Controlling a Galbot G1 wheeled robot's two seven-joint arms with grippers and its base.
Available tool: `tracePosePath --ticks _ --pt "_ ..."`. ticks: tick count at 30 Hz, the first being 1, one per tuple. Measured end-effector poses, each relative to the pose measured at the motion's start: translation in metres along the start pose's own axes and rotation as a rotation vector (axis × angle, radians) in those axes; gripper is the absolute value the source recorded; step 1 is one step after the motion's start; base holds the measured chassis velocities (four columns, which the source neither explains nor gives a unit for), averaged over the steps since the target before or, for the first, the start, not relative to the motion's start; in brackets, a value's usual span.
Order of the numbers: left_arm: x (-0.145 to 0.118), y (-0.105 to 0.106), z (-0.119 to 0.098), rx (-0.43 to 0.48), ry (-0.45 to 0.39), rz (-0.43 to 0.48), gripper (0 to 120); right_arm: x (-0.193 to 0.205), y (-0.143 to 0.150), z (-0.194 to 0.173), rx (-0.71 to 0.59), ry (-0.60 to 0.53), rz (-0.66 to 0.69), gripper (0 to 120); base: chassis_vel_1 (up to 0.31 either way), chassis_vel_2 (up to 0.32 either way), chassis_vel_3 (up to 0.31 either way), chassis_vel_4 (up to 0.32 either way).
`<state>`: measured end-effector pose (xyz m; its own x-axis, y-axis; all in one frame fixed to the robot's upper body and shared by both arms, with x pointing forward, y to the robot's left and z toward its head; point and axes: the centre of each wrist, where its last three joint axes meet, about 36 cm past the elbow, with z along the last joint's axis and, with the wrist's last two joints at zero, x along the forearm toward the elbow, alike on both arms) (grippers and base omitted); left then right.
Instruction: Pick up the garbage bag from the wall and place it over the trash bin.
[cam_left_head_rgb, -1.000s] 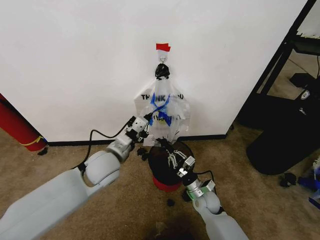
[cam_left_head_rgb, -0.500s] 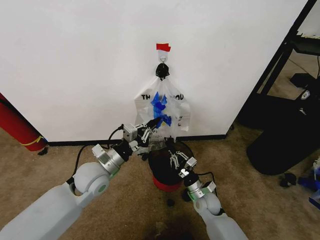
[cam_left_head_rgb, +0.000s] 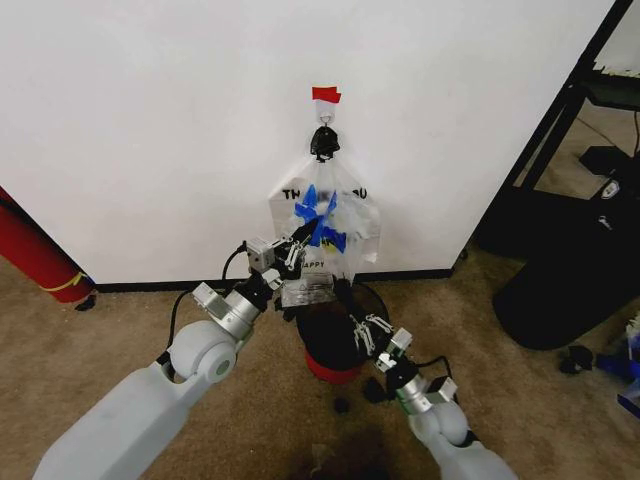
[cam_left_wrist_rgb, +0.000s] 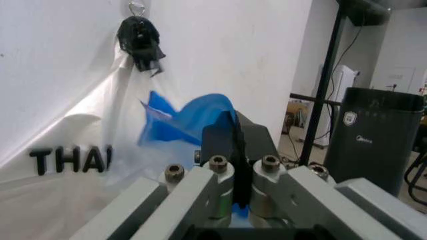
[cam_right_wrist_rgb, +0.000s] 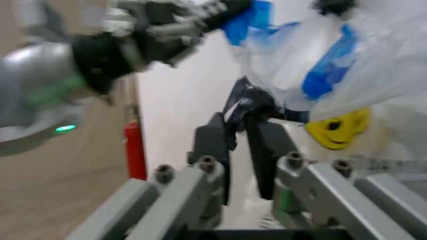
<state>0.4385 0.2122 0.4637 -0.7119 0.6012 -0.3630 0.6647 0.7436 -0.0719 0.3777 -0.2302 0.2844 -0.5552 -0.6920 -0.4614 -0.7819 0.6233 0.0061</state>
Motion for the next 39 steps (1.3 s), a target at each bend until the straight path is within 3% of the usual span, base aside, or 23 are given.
tracePosePath --ticks 5,8,13,16,19,23,30,39 --pt "0.002 0.000 0.002 0.000 0.002 -0.007 0 0.008 -0.008 -0.017 0.024 0.013 -0.107 31 0.000 0.000 0.000 0.000" --pt "0.002 -0.001 0.003 -0.001 0.003 -0.009 0 0.002 -0.011 -0.026 0.024 -0.007 -0.127 38 0.000 0.000 0.000 0.000" --pt "0.004 -0.002 0.007 -0.007 0.009 -0.012 0 -0.022 -0.023 -0.049 0.032 -0.077 -0.140 59 0.000 0.000 0.000 0.000" --pt "0.004 -0.002 0.008 -0.008 0.011 -0.013 0 -0.027 -0.026 -0.053 0.036 -0.084 -0.131 68 0.000 0.000 0.000 0.000" --pt "0.005 -0.002 0.011 -0.009 0.015 -0.016 0 -0.041 -0.030 -0.058 0.071 -0.058 -0.012 82 0.000 0.000 0.000 0.000" --pt "0.001 -0.003 0.015 -0.006 0.019 -0.011 0 -0.059 -0.059 -0.067 0.193 0.009 0.027 98 0.000 0.000 0.000 0.000" --pt "0.000 -0.005 0.019 -0.003 0.023 -0.008 0 -0.073 -0.093 -0.081 0.280 0.096 0.002 100 0.000 0.000 0.000 0.000" --pt "0.001 -0.004 0.025 -0.008 0.028 -0.014 0 -0.110 -0.143 -0.092 0.502 0.201 -0.118 100 0.000 0.000 0.000 0.000"
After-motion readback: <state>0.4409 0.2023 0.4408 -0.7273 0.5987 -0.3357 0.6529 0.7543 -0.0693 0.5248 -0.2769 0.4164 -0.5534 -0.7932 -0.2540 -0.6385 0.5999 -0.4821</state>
